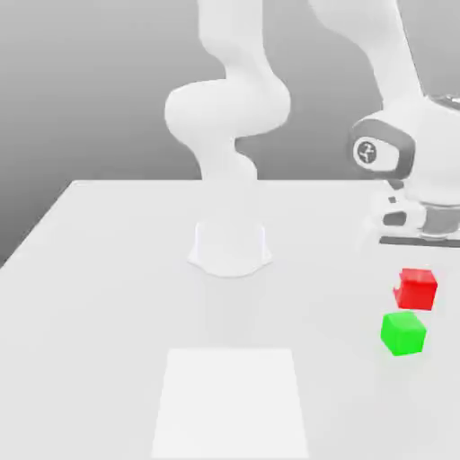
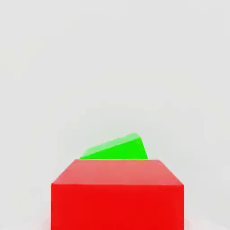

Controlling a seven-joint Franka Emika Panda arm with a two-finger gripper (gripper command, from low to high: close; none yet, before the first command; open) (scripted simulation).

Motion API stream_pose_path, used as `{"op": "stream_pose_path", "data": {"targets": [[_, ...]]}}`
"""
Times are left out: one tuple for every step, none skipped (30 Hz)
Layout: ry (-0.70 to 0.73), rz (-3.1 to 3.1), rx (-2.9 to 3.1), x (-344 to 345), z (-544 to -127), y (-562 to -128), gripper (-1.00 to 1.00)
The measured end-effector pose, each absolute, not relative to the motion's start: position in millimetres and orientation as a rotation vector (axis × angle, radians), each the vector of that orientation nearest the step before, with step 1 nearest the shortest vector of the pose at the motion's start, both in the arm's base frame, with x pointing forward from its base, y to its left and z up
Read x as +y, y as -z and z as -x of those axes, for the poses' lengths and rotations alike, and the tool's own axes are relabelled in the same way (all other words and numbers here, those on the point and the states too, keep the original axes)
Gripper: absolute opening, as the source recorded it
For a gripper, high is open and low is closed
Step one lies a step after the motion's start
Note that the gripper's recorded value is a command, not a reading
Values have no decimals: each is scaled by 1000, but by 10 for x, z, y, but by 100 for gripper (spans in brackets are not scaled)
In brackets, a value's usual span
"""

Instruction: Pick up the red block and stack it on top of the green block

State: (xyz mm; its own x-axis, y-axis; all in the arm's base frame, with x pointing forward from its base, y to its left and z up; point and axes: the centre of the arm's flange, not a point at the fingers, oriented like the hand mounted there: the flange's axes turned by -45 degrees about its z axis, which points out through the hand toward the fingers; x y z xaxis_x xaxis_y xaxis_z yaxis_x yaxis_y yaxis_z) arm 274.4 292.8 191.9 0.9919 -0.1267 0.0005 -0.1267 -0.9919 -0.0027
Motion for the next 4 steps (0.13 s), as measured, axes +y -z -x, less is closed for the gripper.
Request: {"op": "stream_pose_path", "data": {"targets": [[2, 3133, 200, 2922, -2740, -1845, 100], [2, 3133, 200, 2922, -2740, -1845, 100], [2, 3133, 200, 2922, -2740, -1845, 100], [2, 3133, 200, 2922, -2740, -1845, 100]]}}
